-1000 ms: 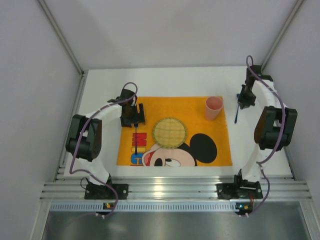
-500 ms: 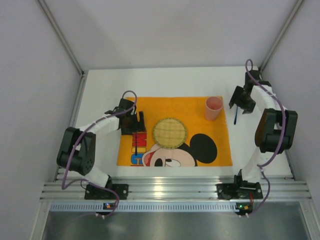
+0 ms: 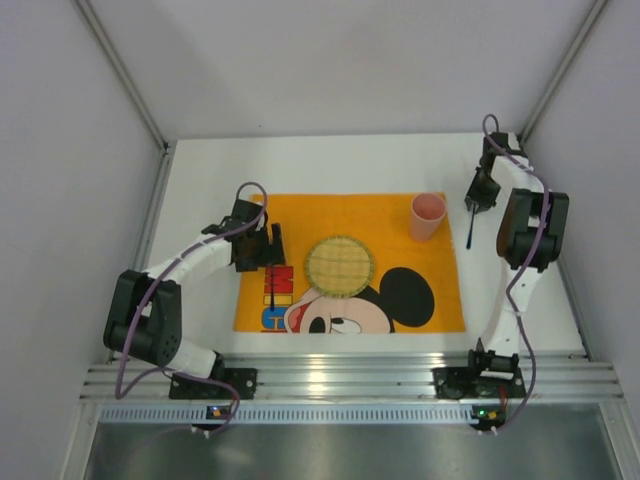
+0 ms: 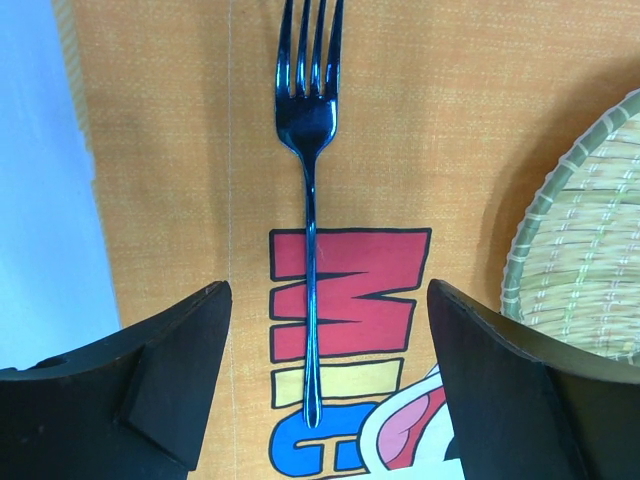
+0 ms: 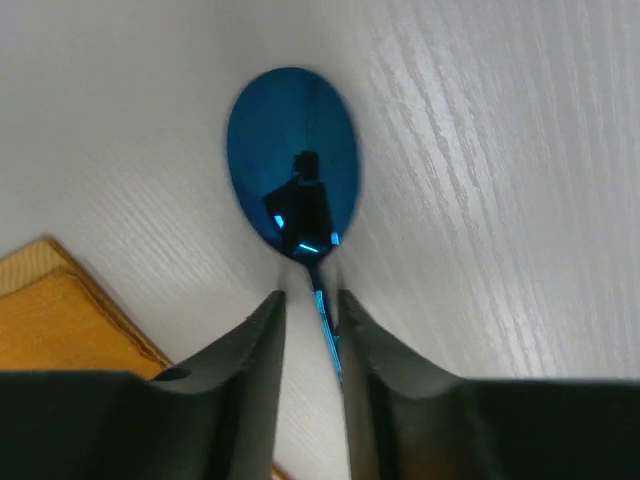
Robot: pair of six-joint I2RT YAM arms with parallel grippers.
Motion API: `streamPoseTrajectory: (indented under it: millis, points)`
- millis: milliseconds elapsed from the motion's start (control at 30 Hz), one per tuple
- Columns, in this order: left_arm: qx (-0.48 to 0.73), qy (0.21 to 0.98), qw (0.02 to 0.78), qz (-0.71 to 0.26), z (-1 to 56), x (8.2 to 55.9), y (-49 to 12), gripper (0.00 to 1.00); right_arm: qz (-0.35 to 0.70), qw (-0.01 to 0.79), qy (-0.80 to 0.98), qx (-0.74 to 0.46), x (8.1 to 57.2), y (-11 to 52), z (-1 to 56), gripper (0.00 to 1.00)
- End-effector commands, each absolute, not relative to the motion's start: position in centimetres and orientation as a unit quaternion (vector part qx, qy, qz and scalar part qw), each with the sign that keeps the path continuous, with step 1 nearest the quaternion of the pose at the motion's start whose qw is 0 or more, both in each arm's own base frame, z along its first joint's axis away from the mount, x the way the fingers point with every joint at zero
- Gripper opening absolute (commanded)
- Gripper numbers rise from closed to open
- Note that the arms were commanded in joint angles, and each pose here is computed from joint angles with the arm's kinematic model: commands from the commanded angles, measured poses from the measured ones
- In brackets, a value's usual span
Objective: Set the dinner table for one person
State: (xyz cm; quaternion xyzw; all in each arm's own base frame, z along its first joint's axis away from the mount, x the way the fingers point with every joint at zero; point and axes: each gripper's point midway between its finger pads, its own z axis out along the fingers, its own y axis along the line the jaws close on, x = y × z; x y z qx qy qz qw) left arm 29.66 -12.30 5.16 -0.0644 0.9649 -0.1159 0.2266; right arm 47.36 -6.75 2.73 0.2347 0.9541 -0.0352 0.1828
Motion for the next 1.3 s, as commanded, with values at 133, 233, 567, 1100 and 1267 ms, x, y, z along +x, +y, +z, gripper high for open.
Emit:
streamPoseTrajectory:
  millis: [133, 233, 567, 1100, 1267]
  points:
    - [-0.072, 0.966, 0.224, -0.112, 5.3, 30.1, -12.4, 0.85, -0.041, 0.159, 0.961, 0.224, 46.5, -7.5, 1.1, 0.00]
    - [-0.073, 0.965, 0.224, -0.118, 5.3, 30.1, -12.6, 0.84, -0.035, 0.162, 0.961, 0.219, 45.2, -7.1, 2.5, 0.00]
    - [-0.075, 0.959, 0.231, -0.147, 4.7, 29.0, -13.2, 0.85, -0.048, 0.260, 0.940, 0.217, 37.0, -6.0, 17.7, 0.00]
    - [-0.127, 0.928, 0.330, -0.117, 9.9, 27.5, -10.0, 0.97, 0.249, 0.357, 0.897, -0.075, 27.8, 20.3, 25.6, 0.00]
    - [-0.160, 0.921, 0.342, -0.095, 11.0, 26.1, -8.4, 0.98, 0.185, 0.279, 0.938, -0.090, 28.7, 21.2, 17.3, 0.00]
